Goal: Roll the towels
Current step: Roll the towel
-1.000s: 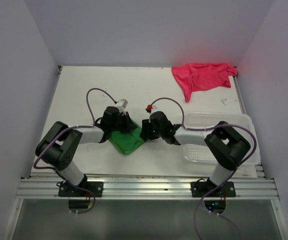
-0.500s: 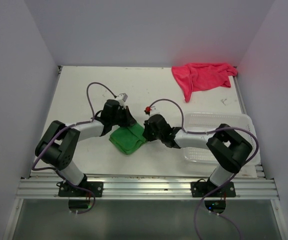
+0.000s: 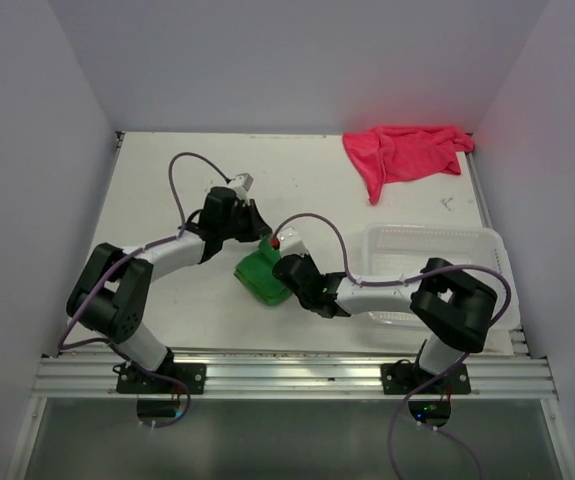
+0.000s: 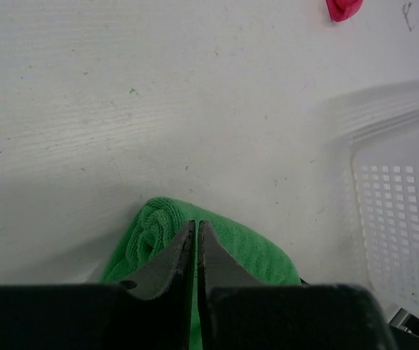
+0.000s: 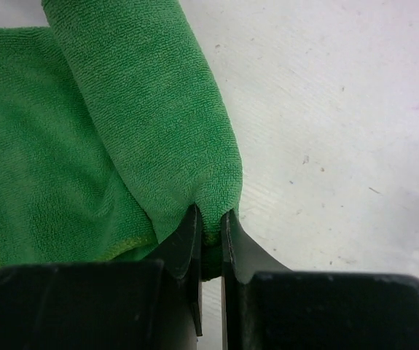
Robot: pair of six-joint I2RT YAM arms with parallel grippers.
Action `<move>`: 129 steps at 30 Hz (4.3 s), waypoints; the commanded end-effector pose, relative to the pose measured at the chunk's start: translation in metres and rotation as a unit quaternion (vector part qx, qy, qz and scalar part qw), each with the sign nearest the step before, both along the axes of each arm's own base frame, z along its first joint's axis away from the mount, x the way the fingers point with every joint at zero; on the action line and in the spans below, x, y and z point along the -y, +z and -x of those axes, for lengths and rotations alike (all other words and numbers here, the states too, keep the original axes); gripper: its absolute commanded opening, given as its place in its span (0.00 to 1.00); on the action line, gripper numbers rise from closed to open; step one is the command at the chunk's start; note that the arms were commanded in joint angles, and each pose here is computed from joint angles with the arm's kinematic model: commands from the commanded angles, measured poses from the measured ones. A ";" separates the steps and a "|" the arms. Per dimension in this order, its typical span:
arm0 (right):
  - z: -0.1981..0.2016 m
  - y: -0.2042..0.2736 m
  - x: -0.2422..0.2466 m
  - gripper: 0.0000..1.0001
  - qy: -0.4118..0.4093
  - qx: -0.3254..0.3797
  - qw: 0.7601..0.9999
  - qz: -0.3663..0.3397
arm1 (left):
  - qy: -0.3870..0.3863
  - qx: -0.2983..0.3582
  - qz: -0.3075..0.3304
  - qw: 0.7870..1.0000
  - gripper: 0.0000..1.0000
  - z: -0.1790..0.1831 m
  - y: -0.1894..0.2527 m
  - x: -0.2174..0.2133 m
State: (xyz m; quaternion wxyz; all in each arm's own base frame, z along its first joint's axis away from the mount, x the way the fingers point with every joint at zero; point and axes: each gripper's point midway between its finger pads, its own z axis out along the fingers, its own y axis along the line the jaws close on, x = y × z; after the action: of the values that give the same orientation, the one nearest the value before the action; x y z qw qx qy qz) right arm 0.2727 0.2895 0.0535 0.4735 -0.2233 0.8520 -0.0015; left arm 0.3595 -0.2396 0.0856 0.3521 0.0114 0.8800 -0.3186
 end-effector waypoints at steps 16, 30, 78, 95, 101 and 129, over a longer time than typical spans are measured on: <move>0.016 0.008 -0.028 0.00 0.022 0.154 0.961 0.227 | -0.035 0.036 0.027 0.998 0.08 0.016 0.032 0.021; 0.031 -0.008 -0.049 0.00 0.057 0.132 0.961 0.238 | -0.028 -0.017 -0.013 0.999 0.07 0.049 -0.030 0.008; 0.013 -0.015 -0.040 0.54 -0.001 -0.244 0.915 -0.322 | -0.006 -0.052 -0.034 0.998 0.05 0.068 -0.067 -0.014; 0.024 -0.014 -0.040 0.00 0.036 -0.254 0.919 -0.301 | 0.005 -0.040 -0.029 0.999 0.05 0.054 -0.058 -0.010; 0.000 0.008 -0.007 0.00 0.014 -0.167 0.962 -0.214 | -0.002 -0.019 -0.026 0.999 0.05 0.036 -0.034 -0.005; 0.057 0.010 -0.049 0.00 0.106 0.104 0.967 0.209 | -0.004 0.030 -0.007 1.000 0.08 0.039 0.010 -0.015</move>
State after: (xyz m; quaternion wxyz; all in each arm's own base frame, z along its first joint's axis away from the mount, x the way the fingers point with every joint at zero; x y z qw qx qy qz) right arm 0.2177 0.3342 0.0597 0.4974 -0.3944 0.7631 -0.1213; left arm 0.3198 -0.2218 0.0763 0.3545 0.0234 0.8861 -0.2978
